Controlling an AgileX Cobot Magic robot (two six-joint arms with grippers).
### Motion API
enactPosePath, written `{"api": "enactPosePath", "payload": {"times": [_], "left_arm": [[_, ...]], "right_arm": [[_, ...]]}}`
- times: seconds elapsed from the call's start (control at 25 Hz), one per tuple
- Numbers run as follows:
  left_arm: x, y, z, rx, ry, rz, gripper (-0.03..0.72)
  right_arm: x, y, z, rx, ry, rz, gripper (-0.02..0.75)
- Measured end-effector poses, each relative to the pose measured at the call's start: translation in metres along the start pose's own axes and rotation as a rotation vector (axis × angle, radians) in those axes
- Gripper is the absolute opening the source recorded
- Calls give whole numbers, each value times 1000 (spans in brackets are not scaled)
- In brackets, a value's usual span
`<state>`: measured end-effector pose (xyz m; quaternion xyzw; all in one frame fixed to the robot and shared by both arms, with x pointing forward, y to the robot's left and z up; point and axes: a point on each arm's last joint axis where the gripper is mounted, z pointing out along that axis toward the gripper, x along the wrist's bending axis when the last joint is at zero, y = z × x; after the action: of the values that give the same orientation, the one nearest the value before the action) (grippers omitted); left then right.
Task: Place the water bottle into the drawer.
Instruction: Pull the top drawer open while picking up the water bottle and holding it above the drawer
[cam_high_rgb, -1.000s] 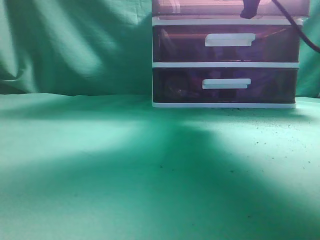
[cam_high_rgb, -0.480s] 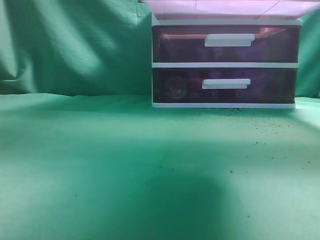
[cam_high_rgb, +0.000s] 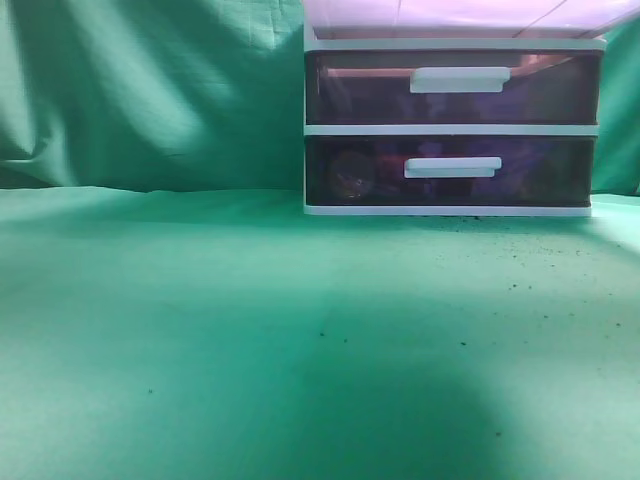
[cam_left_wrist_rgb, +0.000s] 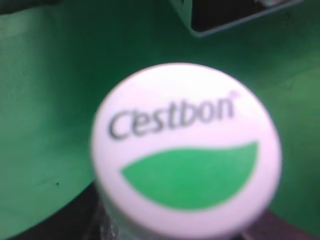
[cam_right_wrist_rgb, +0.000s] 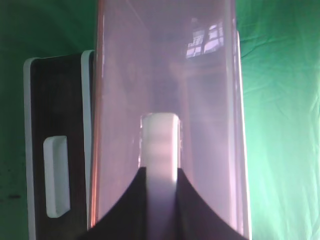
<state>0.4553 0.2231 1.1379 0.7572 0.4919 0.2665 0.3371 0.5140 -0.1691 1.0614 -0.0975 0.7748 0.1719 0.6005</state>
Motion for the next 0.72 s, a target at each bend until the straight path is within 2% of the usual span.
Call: {"api": "enactPosePath", "payload": {"times": [0.2, 0.44, 0.56, 0.72], "left_arm": [[-3, 9, 0, -104, -32, -49, 289], [-6, 15, -3, -135, -70, -96, 289], [-16, 19, -4, -177, -120, -62, 289], [-43, 32, -7, -293, -226, 10, 289]], "right_arm": [[1, 0, -1, 3, 24, -51, 85], [3, -7, -3, 21, 67, -109, 85], [2, -11, -4, 35, 73, -108, 85], [2, -13, -4, 40, 76, -107, 85]]}}
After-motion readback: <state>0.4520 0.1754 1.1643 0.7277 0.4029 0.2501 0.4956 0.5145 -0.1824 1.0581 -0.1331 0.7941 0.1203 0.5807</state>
